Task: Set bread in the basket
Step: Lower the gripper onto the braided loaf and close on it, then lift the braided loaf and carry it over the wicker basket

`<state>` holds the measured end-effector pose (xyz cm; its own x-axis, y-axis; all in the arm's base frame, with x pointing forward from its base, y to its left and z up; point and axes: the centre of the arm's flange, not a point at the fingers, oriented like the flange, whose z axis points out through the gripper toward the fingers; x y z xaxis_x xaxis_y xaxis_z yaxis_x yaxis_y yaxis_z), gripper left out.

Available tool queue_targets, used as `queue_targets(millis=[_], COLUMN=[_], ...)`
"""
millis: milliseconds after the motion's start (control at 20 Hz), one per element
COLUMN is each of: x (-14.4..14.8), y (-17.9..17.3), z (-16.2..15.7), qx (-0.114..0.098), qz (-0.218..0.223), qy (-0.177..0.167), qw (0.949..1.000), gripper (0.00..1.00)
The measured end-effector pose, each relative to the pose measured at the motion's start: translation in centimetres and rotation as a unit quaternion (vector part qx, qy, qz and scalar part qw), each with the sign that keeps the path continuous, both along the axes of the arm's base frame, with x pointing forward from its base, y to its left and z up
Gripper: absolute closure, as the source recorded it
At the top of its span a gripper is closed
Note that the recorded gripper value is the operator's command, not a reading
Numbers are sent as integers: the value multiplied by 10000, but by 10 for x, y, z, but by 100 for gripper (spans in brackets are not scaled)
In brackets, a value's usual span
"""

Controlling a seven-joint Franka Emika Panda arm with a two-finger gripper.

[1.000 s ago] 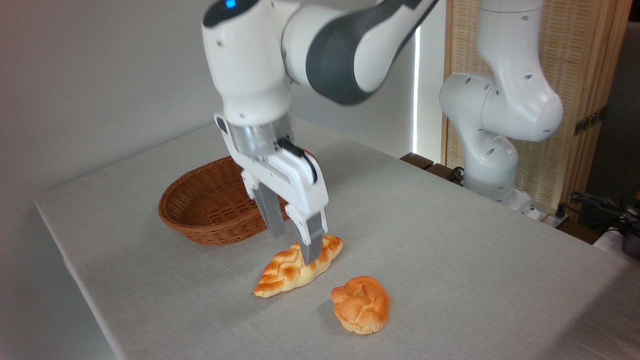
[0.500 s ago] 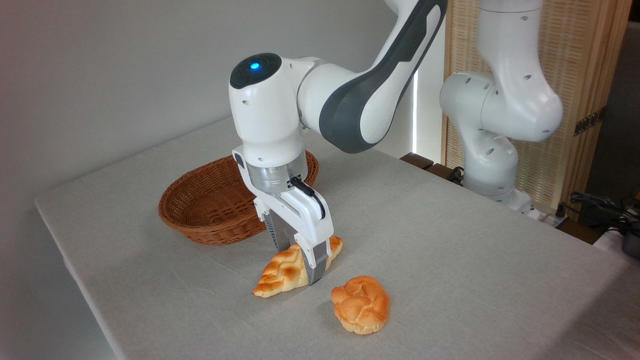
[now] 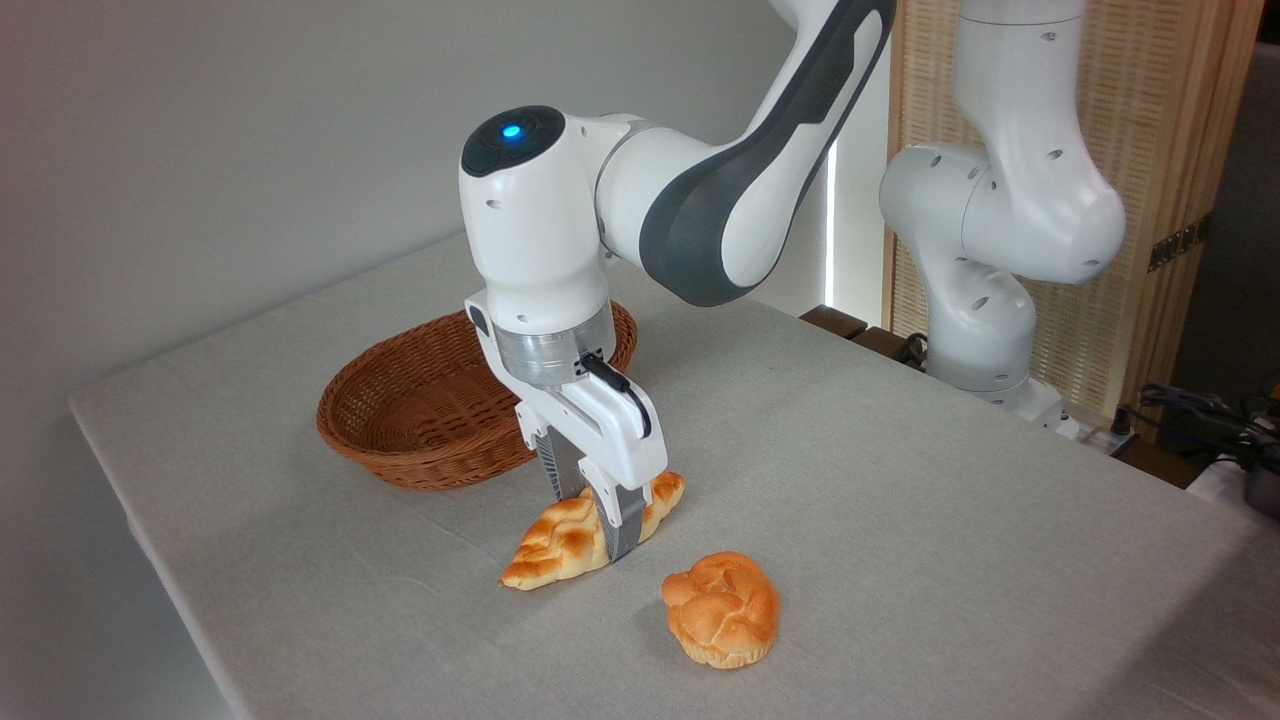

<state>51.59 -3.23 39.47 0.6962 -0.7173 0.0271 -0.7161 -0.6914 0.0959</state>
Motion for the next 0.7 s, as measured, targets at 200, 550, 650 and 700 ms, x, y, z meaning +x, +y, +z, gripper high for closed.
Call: queue_targets(millis=[200, 550, 650, 700], x=[0, 0, 3, 6], y=[0, -2, -2, -3], z=[0, 2, 11, 21], qx=[0, -4, -10, -20], qz=[-3, -16, -27, -37], qy=[-4, -20, -53, -41], qw=[10000, 10000, 10000, 10000], gripper=[63, 63, 62, 62])
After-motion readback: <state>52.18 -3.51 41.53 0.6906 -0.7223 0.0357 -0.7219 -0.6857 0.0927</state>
